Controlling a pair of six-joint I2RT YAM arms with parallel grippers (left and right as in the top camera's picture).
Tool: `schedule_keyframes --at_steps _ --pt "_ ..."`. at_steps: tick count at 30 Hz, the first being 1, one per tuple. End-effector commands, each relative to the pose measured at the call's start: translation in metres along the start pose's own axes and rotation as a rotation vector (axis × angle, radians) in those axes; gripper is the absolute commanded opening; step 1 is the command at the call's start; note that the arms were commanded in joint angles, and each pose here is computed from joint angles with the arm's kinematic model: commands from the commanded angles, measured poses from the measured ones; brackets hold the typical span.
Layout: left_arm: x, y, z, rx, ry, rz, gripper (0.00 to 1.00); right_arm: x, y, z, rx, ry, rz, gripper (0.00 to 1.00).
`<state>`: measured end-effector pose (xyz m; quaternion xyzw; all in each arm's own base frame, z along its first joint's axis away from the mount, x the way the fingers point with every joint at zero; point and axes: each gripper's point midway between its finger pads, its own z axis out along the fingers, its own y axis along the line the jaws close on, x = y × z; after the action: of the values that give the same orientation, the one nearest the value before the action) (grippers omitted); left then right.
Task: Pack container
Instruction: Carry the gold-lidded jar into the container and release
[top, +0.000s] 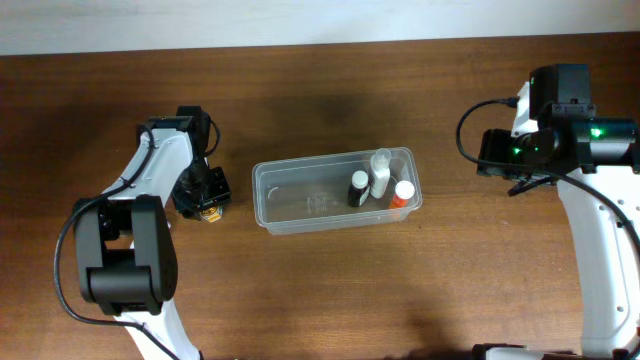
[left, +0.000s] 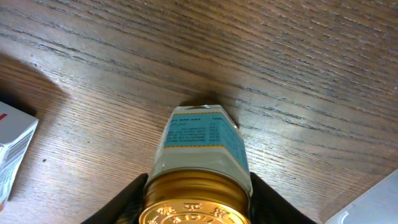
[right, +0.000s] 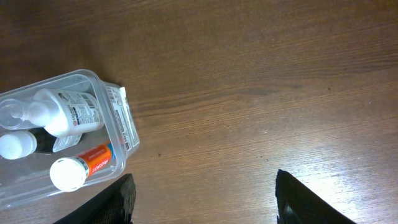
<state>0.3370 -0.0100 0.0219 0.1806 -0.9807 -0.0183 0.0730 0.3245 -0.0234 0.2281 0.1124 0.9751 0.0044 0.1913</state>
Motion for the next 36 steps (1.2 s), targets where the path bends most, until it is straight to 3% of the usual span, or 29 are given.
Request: schedule_keyframes --at_steps 1,9,13,18,21,31,36 --pt "-0.002 0.006 0.004 -0.03 -0.005 -0.001 0.46 0.001 -0.001 0.002 -0.002 0.005 0.01 0.64" --pt "-0.012 0.003 0.003 -0.025 -0.046 -0.001 0.38 0.001 -0.001 0.002 -0.002 0.005 0.01 0.64" --pt "-0.019 0.0 -0.006 -0.012 -0.075 0.003 0.27 0.001 -0.001 0.002 -0.002 0.005 0.01 0.64" --pt "-0.024 -0.01 -0.035 0.018 -0.153 0.024 0.23 0.001 -0.001 0.002 -0.002 0.006 0.01 0.64" --pt "-0.023 -0.025 -0.076 0.064 -0.263 0.061 0.23 0.001 -0.001 0.002 -0.002 0.005 0.01 0.64" --pt "0.03 -0.089 -0.175 0.19 -0.542 0.271 0.23 0.001 -0.001 0.002 -0.002 0.005 0.01 0.64" --pt "0.057 -0.13 -0.172 0.216 -0.547 0.395 0.23 0.0 -0.001 0.002 -0.003 0.004 0.01 0.64"
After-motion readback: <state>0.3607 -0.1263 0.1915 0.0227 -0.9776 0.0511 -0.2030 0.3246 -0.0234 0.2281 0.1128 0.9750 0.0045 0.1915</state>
